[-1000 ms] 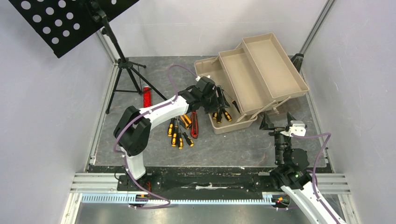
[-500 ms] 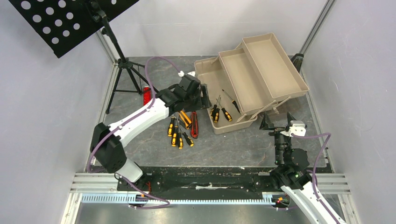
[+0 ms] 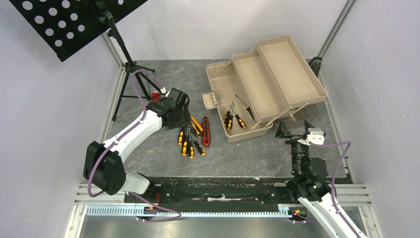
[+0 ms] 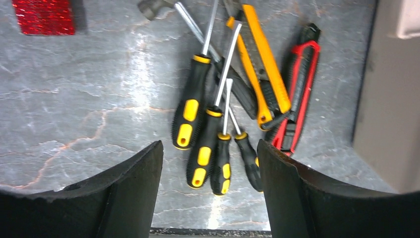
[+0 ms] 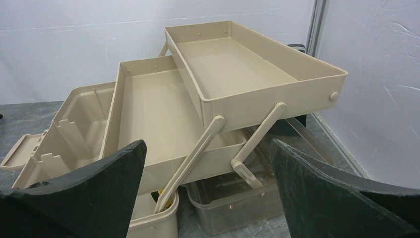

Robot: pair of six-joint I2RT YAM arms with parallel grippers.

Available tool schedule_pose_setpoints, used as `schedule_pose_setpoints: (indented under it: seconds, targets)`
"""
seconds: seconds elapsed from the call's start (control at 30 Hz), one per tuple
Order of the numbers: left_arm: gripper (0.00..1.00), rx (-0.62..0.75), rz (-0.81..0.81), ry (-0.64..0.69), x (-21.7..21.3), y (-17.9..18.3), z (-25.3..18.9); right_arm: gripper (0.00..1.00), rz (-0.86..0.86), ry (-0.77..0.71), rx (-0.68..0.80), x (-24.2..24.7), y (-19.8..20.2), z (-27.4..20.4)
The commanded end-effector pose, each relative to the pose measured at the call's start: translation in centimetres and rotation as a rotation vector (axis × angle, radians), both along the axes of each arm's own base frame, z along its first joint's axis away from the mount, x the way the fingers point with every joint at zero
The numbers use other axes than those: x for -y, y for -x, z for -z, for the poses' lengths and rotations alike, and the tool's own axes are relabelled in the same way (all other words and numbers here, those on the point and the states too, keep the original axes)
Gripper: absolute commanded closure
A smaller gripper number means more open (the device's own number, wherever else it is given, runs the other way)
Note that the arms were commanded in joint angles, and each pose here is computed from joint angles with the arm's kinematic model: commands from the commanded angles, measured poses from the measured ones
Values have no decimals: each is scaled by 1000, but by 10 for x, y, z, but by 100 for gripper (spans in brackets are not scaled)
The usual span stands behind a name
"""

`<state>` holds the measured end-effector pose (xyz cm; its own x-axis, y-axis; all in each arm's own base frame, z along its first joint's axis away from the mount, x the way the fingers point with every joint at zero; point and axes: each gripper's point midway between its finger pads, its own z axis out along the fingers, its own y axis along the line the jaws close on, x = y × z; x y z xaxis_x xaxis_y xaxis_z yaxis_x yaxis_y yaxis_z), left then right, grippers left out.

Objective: Pack the tool kit

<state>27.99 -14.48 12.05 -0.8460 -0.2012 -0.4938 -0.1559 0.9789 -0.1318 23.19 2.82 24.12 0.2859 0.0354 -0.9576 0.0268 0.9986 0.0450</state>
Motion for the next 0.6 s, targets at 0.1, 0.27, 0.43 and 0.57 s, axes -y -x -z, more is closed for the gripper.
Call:
schedule_pose_setpoints:
  seconds: [0.1,0.27,0.43,0.57]
  targets:
    - [29,-35,22,-66,-17,-16,27,2,5,-21,31,2,2,-7]
    - [39,-95,2,-86,-20,-24,58,2,6,-19,28,2,2,-6]
    - [47,-128,-9,-91,-25,-27,75,2,11,-18,26,3,2,-5]
    - [49,-159,-17,-94,-30,-24,89,2,12,-19,26,3,2,-5]
